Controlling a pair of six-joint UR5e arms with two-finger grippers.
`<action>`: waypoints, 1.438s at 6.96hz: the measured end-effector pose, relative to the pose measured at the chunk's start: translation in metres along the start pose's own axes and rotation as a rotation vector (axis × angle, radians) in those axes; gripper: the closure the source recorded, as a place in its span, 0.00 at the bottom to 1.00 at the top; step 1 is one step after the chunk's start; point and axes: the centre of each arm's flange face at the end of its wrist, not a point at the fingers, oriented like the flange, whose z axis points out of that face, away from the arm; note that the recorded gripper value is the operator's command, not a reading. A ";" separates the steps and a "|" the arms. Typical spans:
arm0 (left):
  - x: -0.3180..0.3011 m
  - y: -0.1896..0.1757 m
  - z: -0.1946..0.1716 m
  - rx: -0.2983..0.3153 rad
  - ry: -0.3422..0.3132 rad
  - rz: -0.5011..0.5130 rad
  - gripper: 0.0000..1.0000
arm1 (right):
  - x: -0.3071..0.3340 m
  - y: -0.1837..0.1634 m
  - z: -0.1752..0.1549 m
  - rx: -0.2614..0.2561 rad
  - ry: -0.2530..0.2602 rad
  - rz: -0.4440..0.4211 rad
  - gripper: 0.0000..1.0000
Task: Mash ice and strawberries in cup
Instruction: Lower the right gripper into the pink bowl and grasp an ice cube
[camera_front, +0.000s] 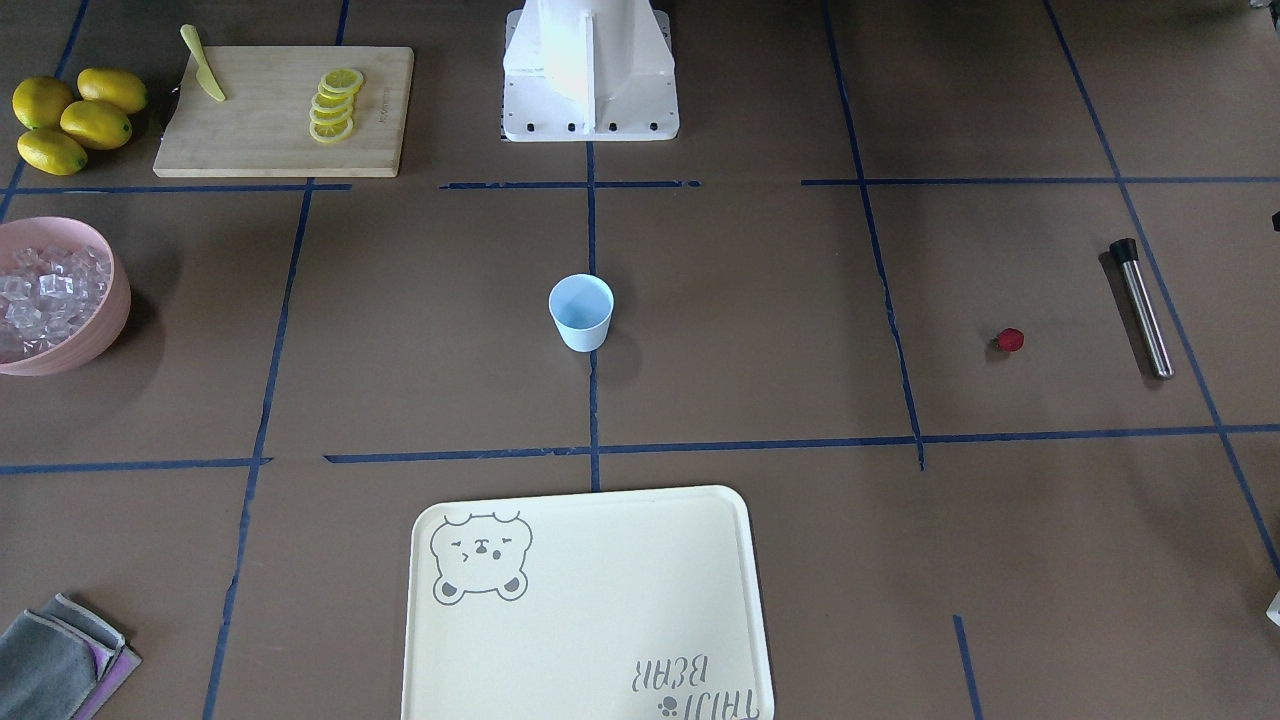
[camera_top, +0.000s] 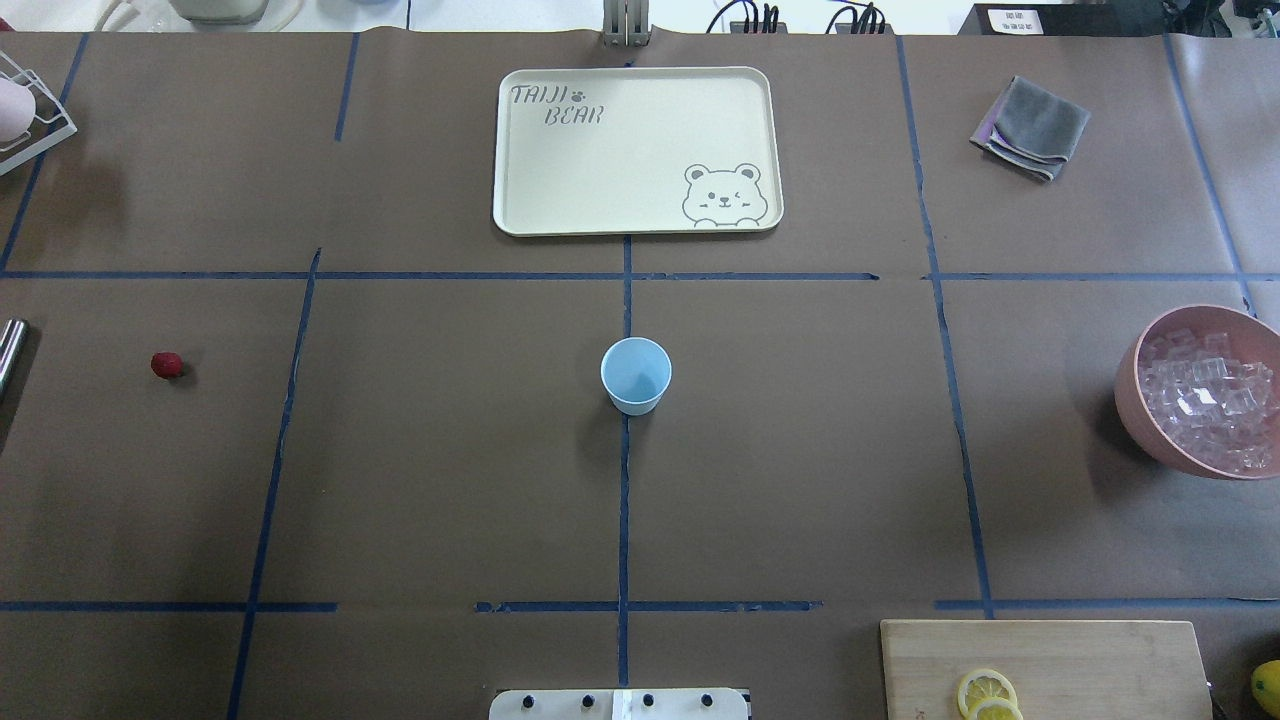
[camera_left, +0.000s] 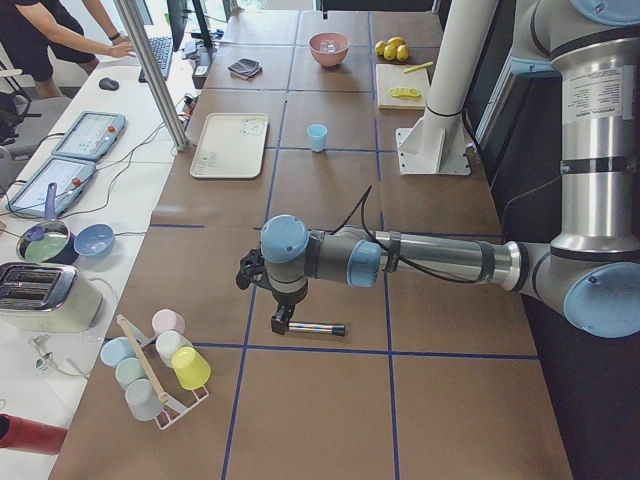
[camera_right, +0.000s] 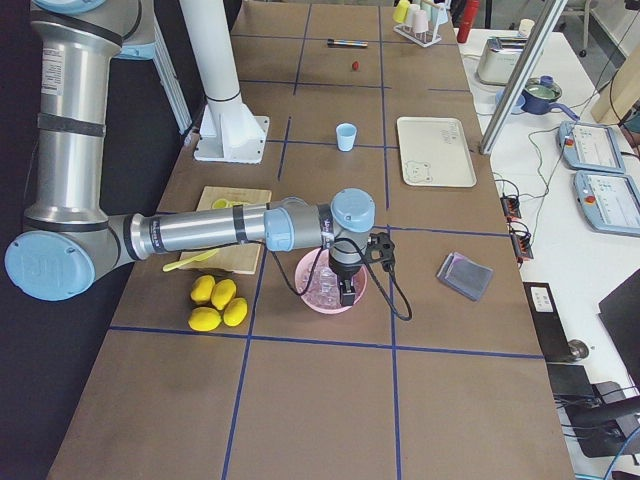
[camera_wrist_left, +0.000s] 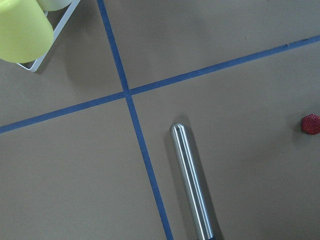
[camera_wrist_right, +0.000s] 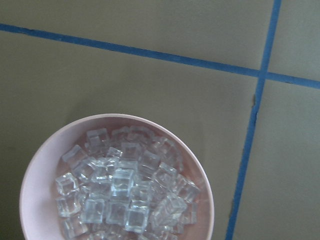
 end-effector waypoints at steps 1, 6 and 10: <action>0.000 0.000 0.000 0.000 0.000 0.000 0.00 | -0.018 -0.008 0.009 0.002 0.006 0.001 0.01; -0.001 0.001 0.001 -0.001 0.001 -0.001 0.00 | -0.048 -0.026 0.063 -0.024 0.029 0.057 0.02; -0.005 0.003 0.005 -0.010 0.003 -0.009 0.00 | -0.050 -0.024 0.091 -0.040 0.023 0.136 0.23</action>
